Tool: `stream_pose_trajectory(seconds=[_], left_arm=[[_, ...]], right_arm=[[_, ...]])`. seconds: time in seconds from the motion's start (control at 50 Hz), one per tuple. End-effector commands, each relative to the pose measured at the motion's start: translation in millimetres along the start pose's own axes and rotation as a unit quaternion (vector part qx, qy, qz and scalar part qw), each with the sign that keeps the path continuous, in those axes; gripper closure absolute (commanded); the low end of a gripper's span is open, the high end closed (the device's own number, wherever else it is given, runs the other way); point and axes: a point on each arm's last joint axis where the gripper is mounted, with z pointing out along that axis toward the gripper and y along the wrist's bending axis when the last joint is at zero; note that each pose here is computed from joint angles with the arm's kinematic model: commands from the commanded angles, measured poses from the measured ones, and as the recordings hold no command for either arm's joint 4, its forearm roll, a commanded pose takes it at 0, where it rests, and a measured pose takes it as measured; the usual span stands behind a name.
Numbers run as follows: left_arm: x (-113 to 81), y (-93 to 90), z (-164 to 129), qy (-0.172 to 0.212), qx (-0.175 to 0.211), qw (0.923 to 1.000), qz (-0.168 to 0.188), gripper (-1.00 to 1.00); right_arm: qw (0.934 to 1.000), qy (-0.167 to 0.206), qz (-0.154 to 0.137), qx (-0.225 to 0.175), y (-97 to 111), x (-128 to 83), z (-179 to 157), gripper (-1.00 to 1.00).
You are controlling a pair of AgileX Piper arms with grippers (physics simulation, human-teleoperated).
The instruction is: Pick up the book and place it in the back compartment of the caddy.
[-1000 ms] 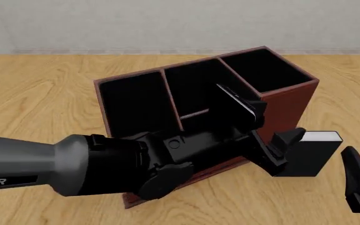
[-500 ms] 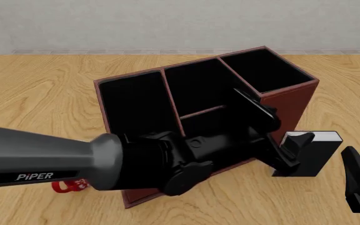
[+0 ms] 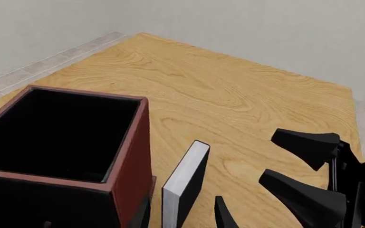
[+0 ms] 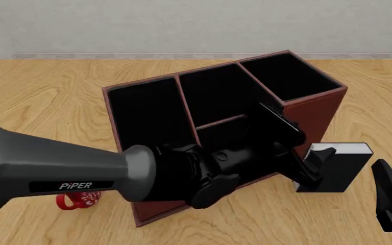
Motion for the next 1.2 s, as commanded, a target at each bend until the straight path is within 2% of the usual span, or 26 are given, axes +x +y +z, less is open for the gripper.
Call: stream_pose_trajectory(seconds=[0.02, 0.26, 0.36, 0.66, 1.2], left_arm=[[9.9, 8.8, 10.4, 0.014, -0.010, 0.9998, -0.003, -1.00], [16.8, 8.2, 19.9, 0.024, -0.009, 0.9997, -0.003, -1.00], [22.4, -5.9, 22.0, 0.030, 0.006, 0.9995, 0.001, -1.00], [24.0, 2.2, 29.2, 0.034, -0.003, 0.9994, 0.007, -1.00], [36.1, -2.4, 42.7, 0.050, 0.002, 0.9986, 0.016, -1.00]], right_arm=[[1.0000, 0.000, 0.000, 0.000, 0.0, 0.0, 0.0, -1.00], [1.0000, 0.000, 0.000, 0.000, 0.0, 0.0, 0.0, -1.00], [1.0000, 0.000, 0.000, 0.000, 0.0, 0.0, 0.0, -1.00], [1.0000, 0.000, 0.000, 0.000, 0.0, 0.0, 0.0, -1.00], [1.0000, 0.000, 0.000, 0.000, 0.0, 0.0, 0.0, -1.00]])
